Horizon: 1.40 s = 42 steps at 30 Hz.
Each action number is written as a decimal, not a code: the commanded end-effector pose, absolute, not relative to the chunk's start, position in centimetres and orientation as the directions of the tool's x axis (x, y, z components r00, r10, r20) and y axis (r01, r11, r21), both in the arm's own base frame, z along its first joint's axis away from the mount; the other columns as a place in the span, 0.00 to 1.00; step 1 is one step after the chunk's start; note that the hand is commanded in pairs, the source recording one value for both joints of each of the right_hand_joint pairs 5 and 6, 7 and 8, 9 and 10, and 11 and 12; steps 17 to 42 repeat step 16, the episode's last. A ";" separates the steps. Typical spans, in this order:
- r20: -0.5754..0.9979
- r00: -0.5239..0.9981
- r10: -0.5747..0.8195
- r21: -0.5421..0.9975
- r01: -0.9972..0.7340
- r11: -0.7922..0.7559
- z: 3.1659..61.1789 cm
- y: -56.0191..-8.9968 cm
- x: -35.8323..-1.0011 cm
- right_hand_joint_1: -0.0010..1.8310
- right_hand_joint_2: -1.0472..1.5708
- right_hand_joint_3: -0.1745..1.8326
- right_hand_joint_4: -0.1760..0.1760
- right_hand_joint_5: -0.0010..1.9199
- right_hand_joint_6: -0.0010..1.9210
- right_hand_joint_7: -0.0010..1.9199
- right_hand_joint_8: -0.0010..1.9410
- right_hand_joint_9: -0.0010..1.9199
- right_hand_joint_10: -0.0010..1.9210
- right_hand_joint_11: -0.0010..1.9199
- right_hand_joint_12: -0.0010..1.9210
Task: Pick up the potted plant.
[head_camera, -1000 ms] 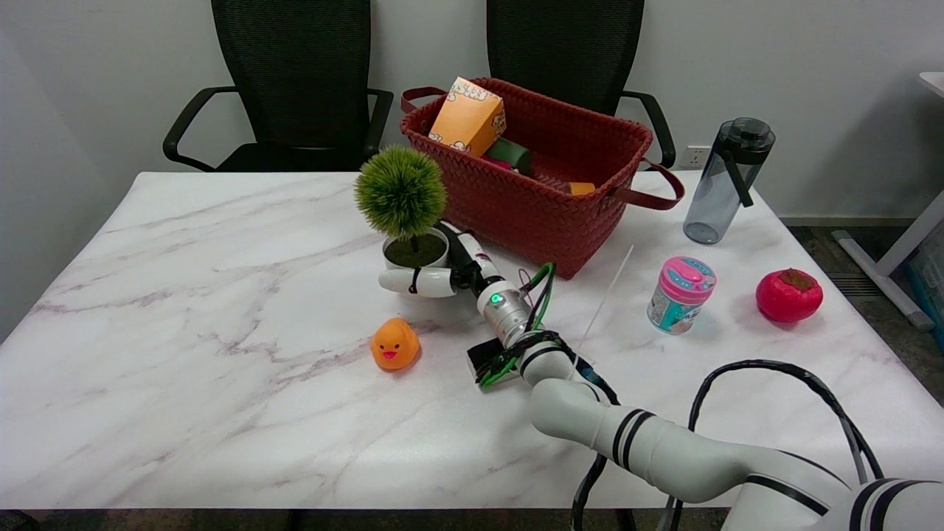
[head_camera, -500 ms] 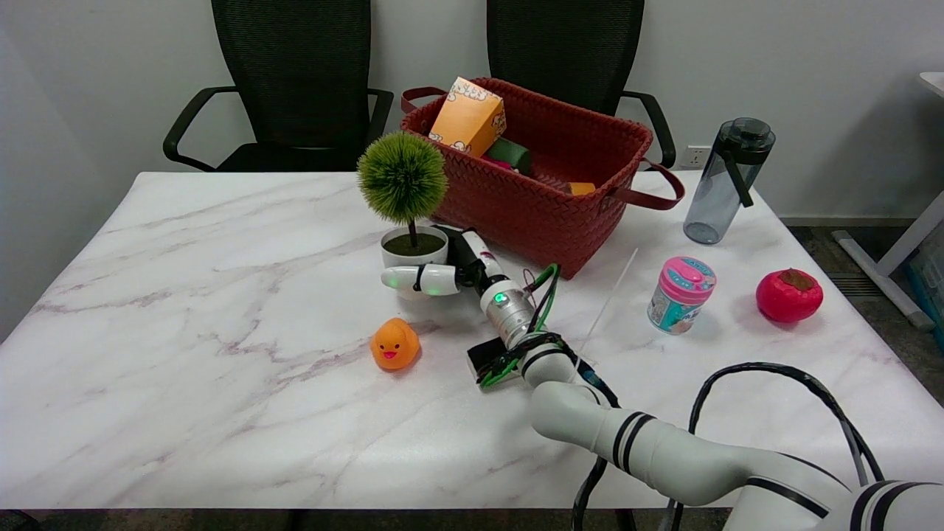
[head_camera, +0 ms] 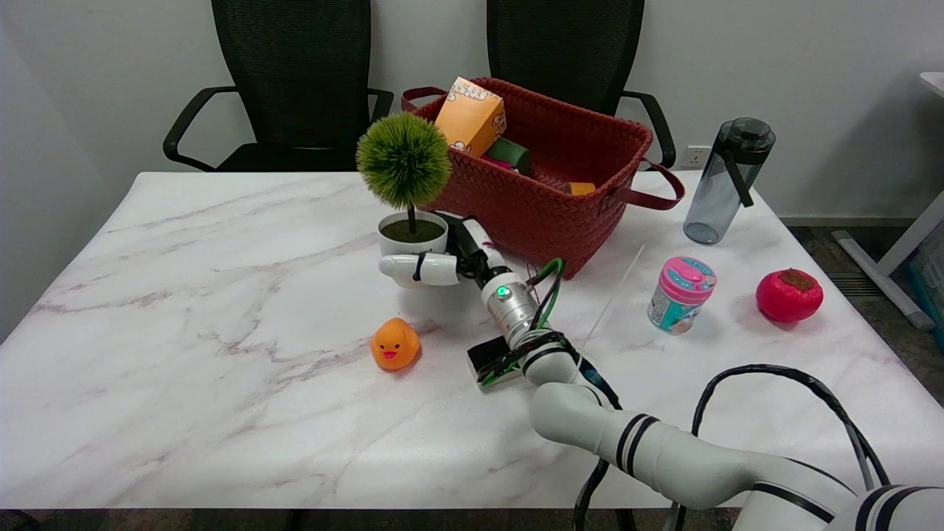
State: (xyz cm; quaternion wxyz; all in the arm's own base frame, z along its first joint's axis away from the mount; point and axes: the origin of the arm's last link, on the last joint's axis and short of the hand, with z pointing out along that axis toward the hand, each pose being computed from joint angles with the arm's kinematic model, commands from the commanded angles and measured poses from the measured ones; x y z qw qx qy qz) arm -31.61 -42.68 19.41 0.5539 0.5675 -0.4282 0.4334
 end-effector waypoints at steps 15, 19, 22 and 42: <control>0.969 0.236 0.075 0.246 -0.891 -0.381 20.9 -42.2 -20.7 0.59 0.66 0.00 0.50 0.33 0.33 0.50 0.49 0.44 0.44 0.27 0.27; 0.969 0.236 0.078 0.248 -0.889 -0.384 21.0 -42.2 -20.5 0.59 0.66 0.00 0.50 0.33 0.33 0.50 0.49 0.44 0.44 0.27 0.27; 0.969 0.236 0.078 0.248 -0.889 -0.384 21.0 -42.2 -20.5 0.59 0.66 0.00 0.50 0.33 0.33 0.50 0.49 0.44 0.44 0.27 0.27; 0.969 0.236 0.078 0.248 -0.889 -0.384 21.0 -42.2 -20.5 0.59 0.66 0.00 0.50 0.33 0.33 0.50 0.49 0.44 0.44 0.27 0.27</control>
